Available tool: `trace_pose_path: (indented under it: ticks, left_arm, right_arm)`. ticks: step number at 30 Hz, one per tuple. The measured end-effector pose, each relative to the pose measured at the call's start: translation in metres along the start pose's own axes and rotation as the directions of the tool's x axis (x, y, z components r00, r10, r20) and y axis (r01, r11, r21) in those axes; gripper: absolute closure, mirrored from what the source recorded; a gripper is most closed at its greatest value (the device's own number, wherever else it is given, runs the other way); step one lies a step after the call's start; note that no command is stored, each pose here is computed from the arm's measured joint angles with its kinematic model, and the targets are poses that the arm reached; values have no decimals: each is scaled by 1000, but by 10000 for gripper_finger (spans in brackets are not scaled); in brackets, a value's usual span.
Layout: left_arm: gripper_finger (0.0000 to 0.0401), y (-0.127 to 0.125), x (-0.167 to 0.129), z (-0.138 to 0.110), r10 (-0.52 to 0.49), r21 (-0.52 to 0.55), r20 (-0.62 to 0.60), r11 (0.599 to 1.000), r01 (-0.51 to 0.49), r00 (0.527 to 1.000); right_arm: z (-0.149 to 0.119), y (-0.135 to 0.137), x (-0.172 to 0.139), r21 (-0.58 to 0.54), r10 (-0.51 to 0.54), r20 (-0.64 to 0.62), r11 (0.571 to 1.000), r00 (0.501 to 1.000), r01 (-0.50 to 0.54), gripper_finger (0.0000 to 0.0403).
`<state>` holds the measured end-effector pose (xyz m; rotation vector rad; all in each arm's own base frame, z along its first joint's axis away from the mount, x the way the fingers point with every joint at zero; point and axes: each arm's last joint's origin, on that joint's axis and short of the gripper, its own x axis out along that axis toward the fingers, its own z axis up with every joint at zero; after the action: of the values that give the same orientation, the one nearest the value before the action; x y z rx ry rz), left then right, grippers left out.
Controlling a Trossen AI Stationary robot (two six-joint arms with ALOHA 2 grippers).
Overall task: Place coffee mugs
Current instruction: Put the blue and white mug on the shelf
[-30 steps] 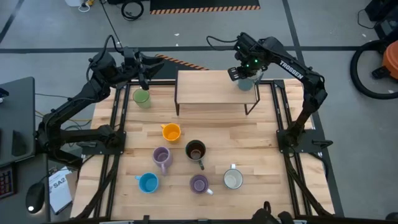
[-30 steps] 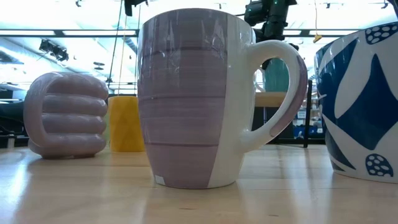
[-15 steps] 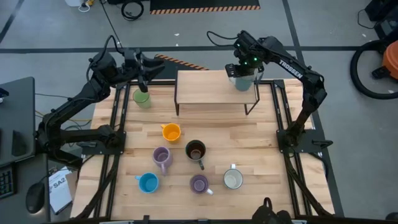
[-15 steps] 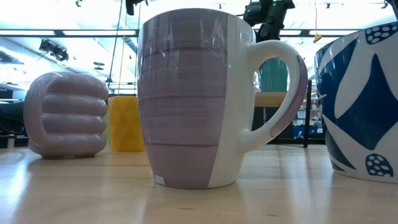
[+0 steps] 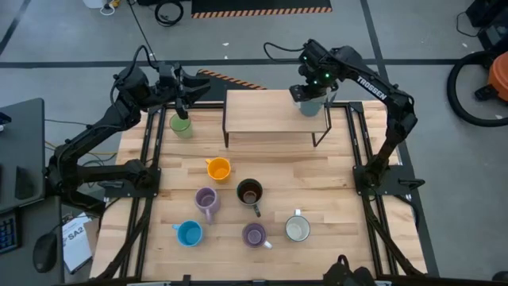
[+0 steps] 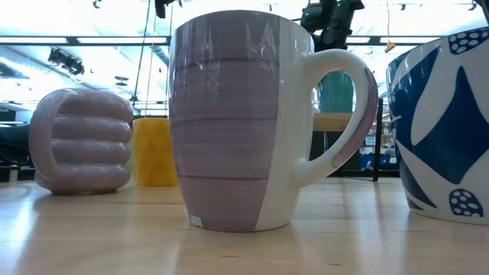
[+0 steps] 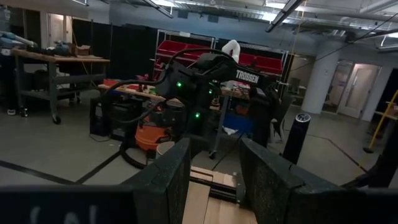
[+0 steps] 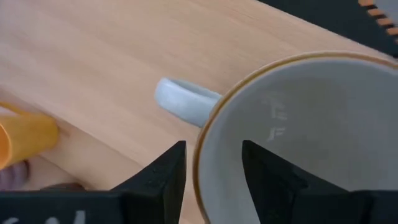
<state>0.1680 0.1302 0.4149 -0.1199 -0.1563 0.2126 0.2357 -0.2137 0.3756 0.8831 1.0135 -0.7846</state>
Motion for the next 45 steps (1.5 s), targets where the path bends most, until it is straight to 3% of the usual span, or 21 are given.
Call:
trace_pose_path:
  ticks: [8, 13, 16, 22, 28, 31, 34, 40, 45]
  left_arm:
    - [255, 0, 0, 0, 0, -3, 0, 1000, 0, 1000]
    - [255, 0, 0, 0, 0, -3, 0, 1000, 0, 1000]
    - [255, 0, 0, 0, 0, -3, 0, 1000, 0, 1000]
    - [255, 0, 0, 0, 1, -4, 0, 1000, -1, 1000]
    - [255, 0, 0, 0, 1, -11, 0, 1000, -1, 1000]
    - [255, 0, 0, 0, 1, -11, -1, 1000, -1, 1000]
    - [255, 0, 0, -1, 2, -19, -5, 1000, -2, 1000]
    - [255, 0, 0, -1, 2, -38, -6, 999, -2, 1000]
    - [255, 1, 0, -1, 13, -31, -4, 999, -13, 1000]
  right_arm:
    - [2, 3, -36, -143, -40, 111, 988, 993, 56, 240]
    - [-1, 4, -53, -334, -24, 127, 940, 992, 65, 240]
    - [-8, 7, -57, -515, -36, 90, 854, 995, 77, 240]
    - [-16, 17, -55, -799, -55, 77, 594, 996, 94, 222]
    - [-20, 24, -55, -905, -194, 155, 365, 969, 218, 189]
    - [-23, 28, -55, -925, -216, 174, 299, 961, 234, 187]
    - [-27, 28, -62, -918, -234, 207, 288, 950, 271, 191]
    - [-43, 18, -91, -875, -220, 285, 337, 933, 347, 199]
    - [-47, 12, -100, -875, -185, 290, 346, 939, 339, 198]
